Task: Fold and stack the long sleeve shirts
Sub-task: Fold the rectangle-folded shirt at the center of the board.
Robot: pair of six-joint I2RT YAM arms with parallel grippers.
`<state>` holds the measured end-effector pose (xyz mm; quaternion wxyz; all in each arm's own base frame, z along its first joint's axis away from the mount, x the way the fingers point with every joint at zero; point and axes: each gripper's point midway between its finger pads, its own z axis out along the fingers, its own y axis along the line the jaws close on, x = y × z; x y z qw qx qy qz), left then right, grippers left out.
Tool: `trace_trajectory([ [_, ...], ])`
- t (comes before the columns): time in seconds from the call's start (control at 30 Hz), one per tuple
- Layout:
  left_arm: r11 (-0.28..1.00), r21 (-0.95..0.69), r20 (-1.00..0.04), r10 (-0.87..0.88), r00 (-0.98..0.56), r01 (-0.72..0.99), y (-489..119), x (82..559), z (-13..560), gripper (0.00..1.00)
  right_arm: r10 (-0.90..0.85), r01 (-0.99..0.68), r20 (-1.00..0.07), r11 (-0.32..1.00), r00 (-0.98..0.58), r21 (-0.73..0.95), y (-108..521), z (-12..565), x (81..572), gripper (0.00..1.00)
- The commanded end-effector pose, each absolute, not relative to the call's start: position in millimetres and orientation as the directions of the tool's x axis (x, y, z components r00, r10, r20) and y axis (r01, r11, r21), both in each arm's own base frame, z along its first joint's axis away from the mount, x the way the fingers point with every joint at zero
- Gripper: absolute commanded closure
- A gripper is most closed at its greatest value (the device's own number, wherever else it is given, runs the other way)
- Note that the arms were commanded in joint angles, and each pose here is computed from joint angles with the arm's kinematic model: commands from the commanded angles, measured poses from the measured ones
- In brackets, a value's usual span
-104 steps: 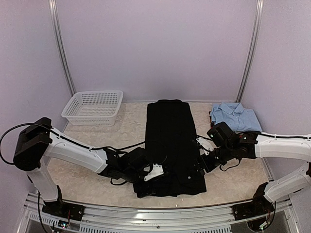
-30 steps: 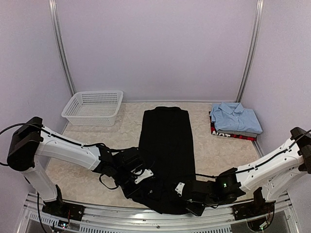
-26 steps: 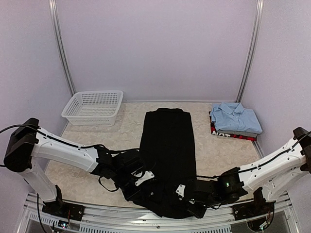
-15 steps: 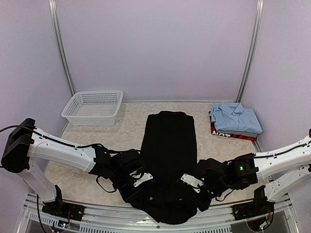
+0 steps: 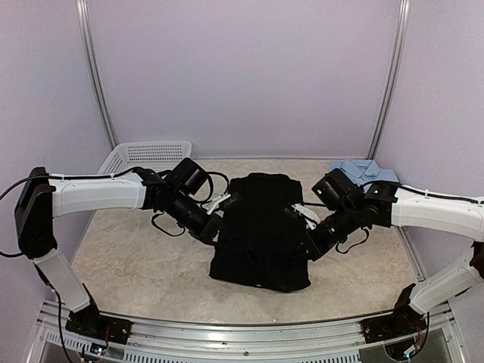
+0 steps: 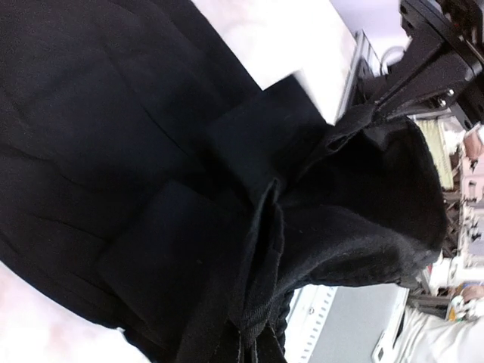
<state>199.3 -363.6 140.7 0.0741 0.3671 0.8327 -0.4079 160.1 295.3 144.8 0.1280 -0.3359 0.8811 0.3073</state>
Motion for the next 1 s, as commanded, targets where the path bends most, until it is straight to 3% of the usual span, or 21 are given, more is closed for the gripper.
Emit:
trace_trajectory([
  [0.0, 0.402, -0.682, -0.386, 0.511, -0.768, 0.611, -363, 239, 132, 1.0, -0.52, -0.66, -0.406, 0.598, -0.751, 0.454, 284, 141, 196, 1.0],
  [0.33, 0.504, -0.716, -0.291, 0.412, -0.863, 0.482, -352, 319, 86, 1.0, -0.46, -0.605, -0.4, 0.671, -0.793, 0.428, 264, 117, 301, 1.0],
  [0.57, 0.555, -0.732, -0.282, 0.282, -0.917, 0.396, -336, 371, 74, 1.0, -0.431, -0.539, -0.332, 0.746, -0.839, 0.392, 246, 78, 344, 1.0],
  [0.63, 0.562, -0.729, -0.285, 0.269, -0.92, 0.391, -338, 381, 67, 0.94, -0.404, -0.509, -0.331, 0.783, -0.853, 0.357, 237, 72, 358, 1.0],
  [0.8, 0.582, -0.694, -0.356, 0.235, -0.904, 0.424, -341, 406, 67, 0.64, -0.342, -0.469, -0.413, 0.845, -0.844, 0.258, 223, 93, 388, 0.75],
  [0.93, 0.617, -0.64, -0.439, 0.196, -0.877, 0.458, -335, 419, 85, 0.03, -0.301, -0.403, -0.466, 0.905, -0.832, 0.133, 201, 109, 402, 0.56],
  [0.97, 0.63, -0.621, -0.464, 0.184, -0.866, 0.467, -332, 422, 94, 0.01, -0.293, -0.39, -0.481, 0.914, -0.826, 0.113, 197, 114, 404, 0.54],
])
